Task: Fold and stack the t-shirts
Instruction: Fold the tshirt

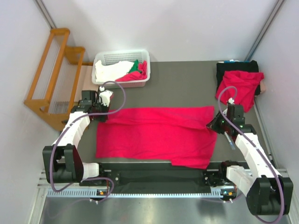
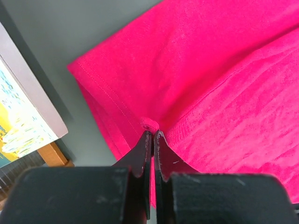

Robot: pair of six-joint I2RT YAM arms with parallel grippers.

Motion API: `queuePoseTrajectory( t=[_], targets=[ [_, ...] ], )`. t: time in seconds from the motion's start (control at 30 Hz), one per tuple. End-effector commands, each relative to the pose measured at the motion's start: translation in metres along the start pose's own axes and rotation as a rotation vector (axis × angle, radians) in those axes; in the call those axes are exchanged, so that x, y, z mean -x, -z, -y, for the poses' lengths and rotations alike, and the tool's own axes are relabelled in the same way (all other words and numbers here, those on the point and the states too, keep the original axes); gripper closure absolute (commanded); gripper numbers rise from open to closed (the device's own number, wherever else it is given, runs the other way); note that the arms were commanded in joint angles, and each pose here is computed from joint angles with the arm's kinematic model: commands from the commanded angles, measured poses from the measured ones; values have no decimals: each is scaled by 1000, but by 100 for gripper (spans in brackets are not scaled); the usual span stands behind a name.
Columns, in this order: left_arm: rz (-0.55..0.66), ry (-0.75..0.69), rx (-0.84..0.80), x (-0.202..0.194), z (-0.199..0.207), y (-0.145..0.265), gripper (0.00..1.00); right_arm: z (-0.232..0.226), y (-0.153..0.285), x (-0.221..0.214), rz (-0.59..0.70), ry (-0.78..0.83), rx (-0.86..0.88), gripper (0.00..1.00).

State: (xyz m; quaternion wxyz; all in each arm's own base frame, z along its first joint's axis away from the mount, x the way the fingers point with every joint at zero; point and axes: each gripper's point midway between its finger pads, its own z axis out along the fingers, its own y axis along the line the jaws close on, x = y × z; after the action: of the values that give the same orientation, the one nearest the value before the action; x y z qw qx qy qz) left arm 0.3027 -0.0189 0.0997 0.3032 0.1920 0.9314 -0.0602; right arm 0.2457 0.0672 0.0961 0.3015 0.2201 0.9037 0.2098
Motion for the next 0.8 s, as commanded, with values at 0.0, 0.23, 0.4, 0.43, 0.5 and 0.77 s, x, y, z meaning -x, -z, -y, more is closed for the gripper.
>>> queuePoseTrajectory(
  t=[0.0, 0.23, 0.4, 0.43, 0.5, 0.77],
  targets=[
    [56, -3, 32, 12, -6, 6, 100, 8, 4, -12, -32, 33, -29, 100],
    [71, -8, 35, 19, -5, 16, 33, 19, 2, -25, -80, 35, -62, 60],
    [114, -4, 81, 34, -13, 29, 20, -4, 16, 11, 10, 42, -40, 44],
    [119, 4, 82, 38, -14, 30, 20, -10, 19, 18, 25, 34, -32, 43],
    [145, 7, 84, 51, -15, 38, 19, -27, 29, 40, 68, 32, -7, 38],
    [268, 91, -68, 102, 9, 44, 8, -68, 51, 138, 329, -3, -6, 16]
  ],
)
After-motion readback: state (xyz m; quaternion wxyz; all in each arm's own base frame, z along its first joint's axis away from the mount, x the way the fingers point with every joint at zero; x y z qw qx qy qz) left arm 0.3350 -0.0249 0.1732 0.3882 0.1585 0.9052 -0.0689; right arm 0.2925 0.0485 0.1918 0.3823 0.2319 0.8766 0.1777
